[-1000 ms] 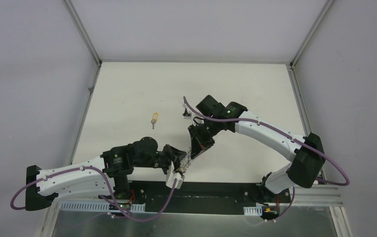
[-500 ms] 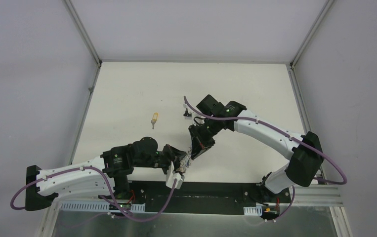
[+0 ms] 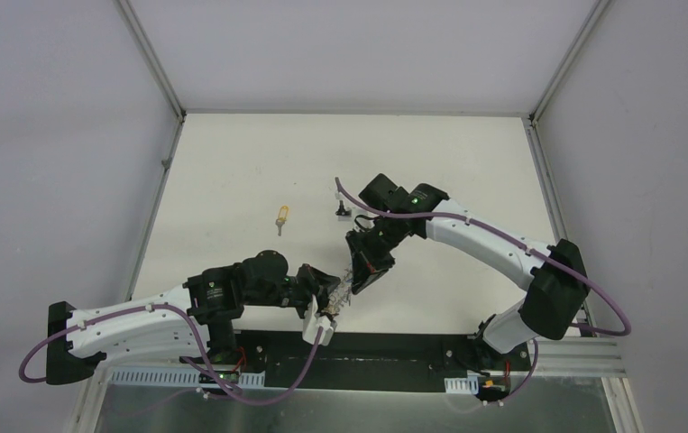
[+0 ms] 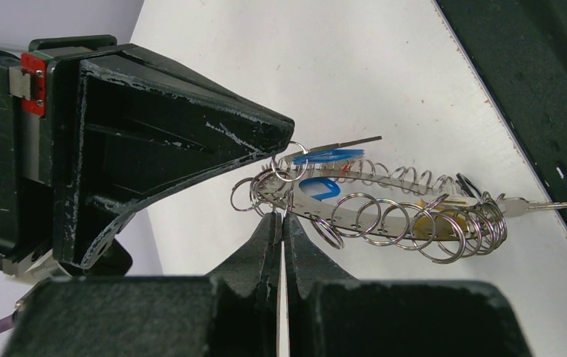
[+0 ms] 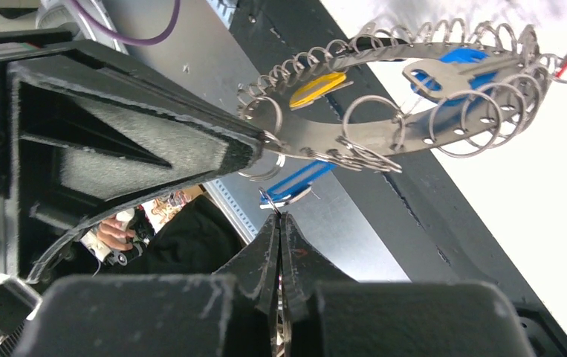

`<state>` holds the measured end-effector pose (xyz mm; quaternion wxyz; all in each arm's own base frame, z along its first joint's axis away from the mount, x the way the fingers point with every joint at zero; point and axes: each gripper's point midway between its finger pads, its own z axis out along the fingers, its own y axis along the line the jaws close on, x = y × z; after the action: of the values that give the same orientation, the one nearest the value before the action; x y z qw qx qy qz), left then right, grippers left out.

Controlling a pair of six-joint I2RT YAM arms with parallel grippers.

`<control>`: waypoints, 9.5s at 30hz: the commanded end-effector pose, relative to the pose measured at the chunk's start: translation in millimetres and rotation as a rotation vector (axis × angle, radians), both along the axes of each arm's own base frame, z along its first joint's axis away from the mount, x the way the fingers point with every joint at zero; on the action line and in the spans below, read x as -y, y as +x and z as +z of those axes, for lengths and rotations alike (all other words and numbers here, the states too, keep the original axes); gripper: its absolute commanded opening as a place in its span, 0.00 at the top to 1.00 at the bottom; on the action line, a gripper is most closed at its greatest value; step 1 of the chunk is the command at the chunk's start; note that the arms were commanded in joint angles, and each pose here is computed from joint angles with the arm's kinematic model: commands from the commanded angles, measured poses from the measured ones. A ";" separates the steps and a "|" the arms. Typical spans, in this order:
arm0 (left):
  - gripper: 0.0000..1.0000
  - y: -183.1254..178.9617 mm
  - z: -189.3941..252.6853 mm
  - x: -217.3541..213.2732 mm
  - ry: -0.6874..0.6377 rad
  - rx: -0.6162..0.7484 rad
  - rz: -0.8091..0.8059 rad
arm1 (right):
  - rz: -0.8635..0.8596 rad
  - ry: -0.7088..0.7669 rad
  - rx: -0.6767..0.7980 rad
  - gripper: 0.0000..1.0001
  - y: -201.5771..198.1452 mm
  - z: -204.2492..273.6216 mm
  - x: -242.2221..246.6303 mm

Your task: Put the keys on the keyring

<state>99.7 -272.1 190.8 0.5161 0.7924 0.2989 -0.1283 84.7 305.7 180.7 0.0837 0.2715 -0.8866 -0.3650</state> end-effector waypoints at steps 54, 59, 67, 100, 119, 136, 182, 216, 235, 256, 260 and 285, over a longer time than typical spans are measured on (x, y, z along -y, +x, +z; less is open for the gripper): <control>1.00 -8.3 34.7 12.1 -0.127 -0.071 0.006 | 0.042 0.044 0.189 0.86 14.4 12.5 3.5; 1.00 -11.2 48.4 17.9 -0.205 -0.339 0.138 | -0.051 0.169 0.485 0.71 40.0 51.2 12.0; 1.00 -10.6 74.6 41.0 -0.396 -0.712 0.291 | -0.113 0.353 0.798 0.53 53.5 82.6 31.8; 1.00 -23.2 136.6 51.0 -0.726 -0.720 0.074 | 0.159 1.005 1.197 0.67 -10.8 118.1 40.8; 1.00 -28.9 137.7 50.6 -0.712 -0.732 0.048 | 0.194 1.039 1.178 0.85 -10.9 124.1 30.9; 1.00 -28.7 130.5 51.3 -0.686 -0.741 0.063 | 0.210 1.056 1.180 0.88 -15.4 132.3 32.9; 0.65 -26.2 77.1 75.6 -0.223 -0.696 0.140 | 0.327 0.369 0.748 1.00 0.6 64.5 56.9; 1.00 -27.8 52.9 84.1 -0.183 -0.728 0.142 | 0.306 0.466 0.822 1.00 1.4 73.5 49.8; 0.82 -25.6 57.0 82.6 -0.201 -0.700 0.135 | 0.332 0.504 0.811 1.00 -4.8 75.5 47.9; 0.77 -29.2 74.3 83.9 -0.262 -0.693 0.092 | 0.330 0.504 0.821 1.00 -3.3 72.8 47.5; 0.81 -29.7 76.4 85.6 -0.261 -0.682 0.077 | 0.334 0.508 0.813 1.00 -5.1 72.6 47.8; 1.00 -23.2 95.9 84.0 -0.494 -0.738 0.092 | 0.129 0.532 1.016 0.26 15.5 90.6 60.2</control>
<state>77.6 -348.9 234.0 0.4757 0.5897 0.5168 -0.3986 87.4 244.1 239.9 -0.3076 0.5032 -0.7085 -0.3875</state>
